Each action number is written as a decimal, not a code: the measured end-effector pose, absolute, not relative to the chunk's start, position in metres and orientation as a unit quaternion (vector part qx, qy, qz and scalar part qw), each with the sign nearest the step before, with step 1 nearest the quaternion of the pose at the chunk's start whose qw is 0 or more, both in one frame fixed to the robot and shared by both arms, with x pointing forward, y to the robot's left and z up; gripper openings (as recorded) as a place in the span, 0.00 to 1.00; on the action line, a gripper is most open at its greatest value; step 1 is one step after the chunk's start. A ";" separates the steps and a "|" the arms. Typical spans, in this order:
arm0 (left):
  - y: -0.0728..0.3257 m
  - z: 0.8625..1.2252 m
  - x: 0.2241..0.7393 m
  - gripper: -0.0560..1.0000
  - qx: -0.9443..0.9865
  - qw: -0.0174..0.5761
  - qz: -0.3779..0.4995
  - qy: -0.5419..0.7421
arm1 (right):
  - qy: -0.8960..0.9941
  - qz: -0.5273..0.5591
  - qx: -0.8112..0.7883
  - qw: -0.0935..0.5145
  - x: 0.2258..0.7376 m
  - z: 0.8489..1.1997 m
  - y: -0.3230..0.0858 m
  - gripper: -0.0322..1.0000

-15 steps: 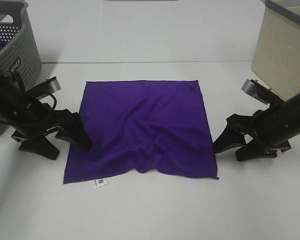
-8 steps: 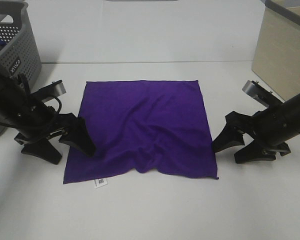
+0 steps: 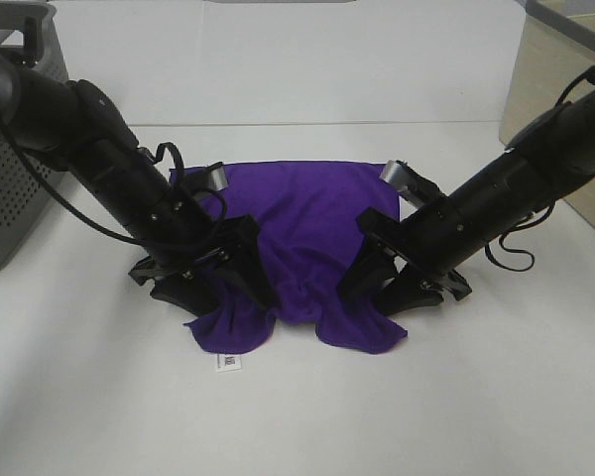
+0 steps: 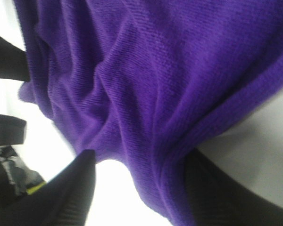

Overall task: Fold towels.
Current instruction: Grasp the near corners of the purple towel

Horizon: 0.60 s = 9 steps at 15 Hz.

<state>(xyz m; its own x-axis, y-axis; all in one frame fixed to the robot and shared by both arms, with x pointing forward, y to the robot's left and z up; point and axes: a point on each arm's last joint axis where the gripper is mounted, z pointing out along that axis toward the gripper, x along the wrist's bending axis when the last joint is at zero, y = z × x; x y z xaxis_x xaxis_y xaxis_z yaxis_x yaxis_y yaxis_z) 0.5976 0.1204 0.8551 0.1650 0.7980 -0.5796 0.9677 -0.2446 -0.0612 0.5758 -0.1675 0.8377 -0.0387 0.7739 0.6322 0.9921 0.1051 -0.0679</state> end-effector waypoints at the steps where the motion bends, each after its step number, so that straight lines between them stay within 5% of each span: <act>1: 0.117 0.854 0.598 0.68 0.741 0.161 -0.260 0.597 | -0.699 -0.182 -0.640 0.263 0.578 0.839 -0.165 0.52; 5: 0.117 0.851 0.598 0.54 0.730 0.156 -0.260 0.613 | -0.691 -0.151 -0.660 0.252 0.579 0.838 -0.166 0.38; 9: 0.118 0.844 0.599 0.07 0.731 0.150 -0.252 0.616 | -0.704 -0.142 -0.654 0.238 0.579 0.836 -0.169 0.06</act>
